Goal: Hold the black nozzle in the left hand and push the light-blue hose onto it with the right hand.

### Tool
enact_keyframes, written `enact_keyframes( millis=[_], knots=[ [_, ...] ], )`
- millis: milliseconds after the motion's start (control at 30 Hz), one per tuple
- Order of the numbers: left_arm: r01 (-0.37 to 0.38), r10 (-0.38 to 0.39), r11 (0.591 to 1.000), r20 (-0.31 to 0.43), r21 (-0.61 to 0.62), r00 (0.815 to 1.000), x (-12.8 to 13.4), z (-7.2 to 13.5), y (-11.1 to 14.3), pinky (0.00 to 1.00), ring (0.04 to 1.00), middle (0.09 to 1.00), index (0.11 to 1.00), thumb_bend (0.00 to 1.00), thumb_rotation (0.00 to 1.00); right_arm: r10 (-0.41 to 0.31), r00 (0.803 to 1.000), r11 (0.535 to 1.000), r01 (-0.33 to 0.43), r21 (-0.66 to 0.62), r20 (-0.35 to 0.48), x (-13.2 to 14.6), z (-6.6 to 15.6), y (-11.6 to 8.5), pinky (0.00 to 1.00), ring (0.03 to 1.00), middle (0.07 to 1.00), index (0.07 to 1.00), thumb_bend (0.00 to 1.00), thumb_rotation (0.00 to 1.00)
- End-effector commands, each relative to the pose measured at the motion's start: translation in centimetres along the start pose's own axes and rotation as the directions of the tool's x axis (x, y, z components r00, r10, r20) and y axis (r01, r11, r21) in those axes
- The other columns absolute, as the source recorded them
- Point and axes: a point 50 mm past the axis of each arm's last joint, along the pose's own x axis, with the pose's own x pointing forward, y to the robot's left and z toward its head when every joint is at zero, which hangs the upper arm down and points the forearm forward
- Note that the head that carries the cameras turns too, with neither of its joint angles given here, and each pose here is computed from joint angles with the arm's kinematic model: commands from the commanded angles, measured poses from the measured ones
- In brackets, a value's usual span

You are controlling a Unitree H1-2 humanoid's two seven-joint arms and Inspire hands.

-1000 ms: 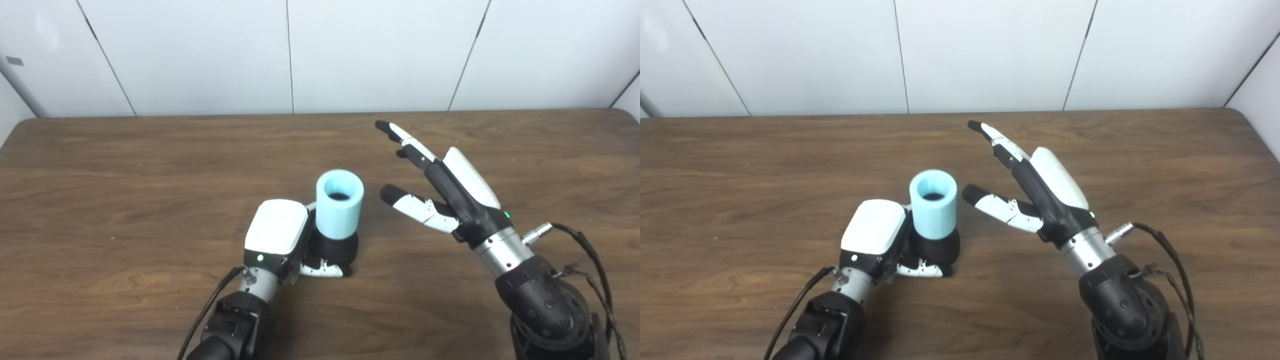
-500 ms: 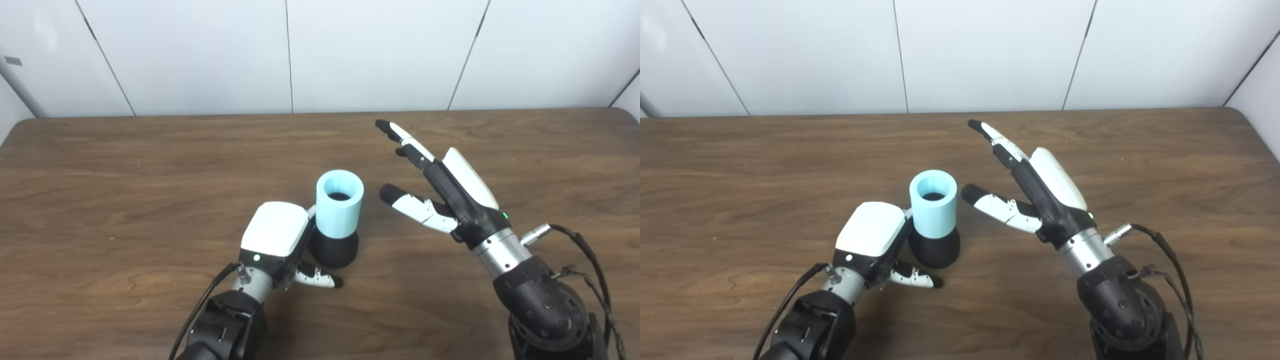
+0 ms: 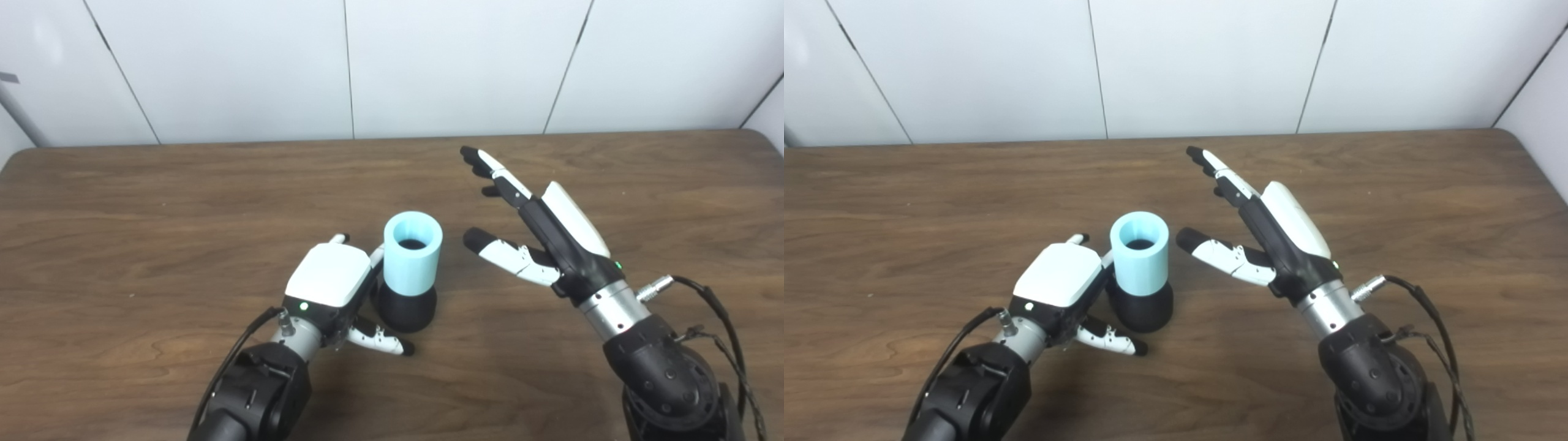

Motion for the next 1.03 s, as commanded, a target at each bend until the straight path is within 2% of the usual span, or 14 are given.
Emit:
enact_keyframes(
  millis=[0, 233, 367, 567, 700, 767, 867, 900, 933, 1000],
  knots=[
    [-0.007, 0.008, 1.0, -0.061, 0.02, 0.998, -0.3, -2.0, 0.3, 1.0, 0.999, 0.998, 0.993, 1.0, 0.49, -0.027, 0.999, 1.0, 0.028, -0.011, 0.028, 0.2, 0.4, -0.6, 0.83, 0.921, 0.94, 0.958, 0.56, 0.96],
    [-0.071, 0.069, 0.997, -0.07, -0.028, 0.995, -1.1, -4.1, 1.2, 1.0, 1.0, 1.0, 1.0, 1.0, 0.49, -0.025, 1.0, 1.0, 0.025, -0.007, 0.017, 0.1, 0.1, -0.6, 0.82, 0.916, 0.941, 0.952, 0.56, 0.95],
    [-0.098, 0.096, 0.977, -0.019, -0.188, 0.995, -1.6, -6.0, 2.3, 0.95, 0.973, 0.988, 0.999, 1.0, 0.46, -0.026, 1.0, 1.0, 0.026, -0.012, 0.015, 0.0, 0.0, -0.6, 0.81, 0.91, 0.941, 0.952, 0.56, 0.95],
    [-0.106, 0.112, 0.909, -0.007, -0.403, 0.994, -2.4, -8.8, 4.2, 0.82, 0.95, 0.98, 0.996, 1.0, 0.43, -0.015, 1.0, 0.999, 0.015, -0.031, 0.004, -0.3, -0.2, -0.7, 0.82, 0.925, 0.944, 0.956, 0.57, 0.94],
    [-0.157, 0.173, 0.783, -0.031, -0.602, 0.984, -3.4, -10.8, 4.9, 0.8, 0.915, 0.959, 0.99, 1.0, 0.34, -0.012, 1.0, 0.999, 0.011, -0.031, -0.009, -0.4, -0.5, -0.6, 0.82, 0.927, 0.945, 0.954, 0.57, 0.94],
    [-0.201, 0.232, 0.695, -0.049, -0.69, 0.971, -3.8, -11.8, 4.6, 0.82, 0.89, 0.929, 0.973, 0.95, 0.28, -0.005, 1.0, 0.999, 0.004, -0.035, -0.02, -0.5, -0.8, -0.5, 0.82, 0.928, 0.946, 0.956, 0.57, 0.94],
    [-0.269, 0.294, 0.495, -0.133, -0.826, 0.947, -4.5, -12.8, 3.2, 0.86, 0.877, 0.904, 0.946, 0.8, 0.2, 0.003, 0.999, 1.0, -0.004, -0.017, -0.04, -0.7, -1.5, -0.3, 0.83, 0.931, 0.951, 0.965, 0.55, 0.95],
    [-0.292, 0.302, 0.439, -0.167, -0.85, 0.939, -4.7, -13.1, 2.6, 0.87, 0.879, 0.904, 0.94, 0.76, 0.21, 0.003, 0.999, 1.0, -0.003, -0.01, -0.046, -0.7, -1.7, -0.2, 0.84, 0.93, 0.951, 0.965, 0.54, 0.95],
    [-0.312, 0.306, 0.395, -0.196, -0.864, 0.931, -5.0, -13.4, 1.9, 0.86, 0.871, 0.897, 0.928, 0.73, 0.28, 0.002, 0.998, 1.0, -0.002, -0.003, -0.056, -0.8, -2.0, -0.1, 0.84, 0.927, 0.95, 0.964, 0.54, 0.95],
    [-0.347, 0.309, 0.335, -0.246, -0.876, 0.919, -5.2, -13.8, 0.7, 0.84, 0.871, 0.9, 0.927, 0.65, 0.43, -0.003, 0.997, 1.0, 0.003, 0.01, -0.073, -1.0, -2.5, 0.1, 0.83, 0.92, 0.951, 0.962, 0.53, 0.96]
  ],
)
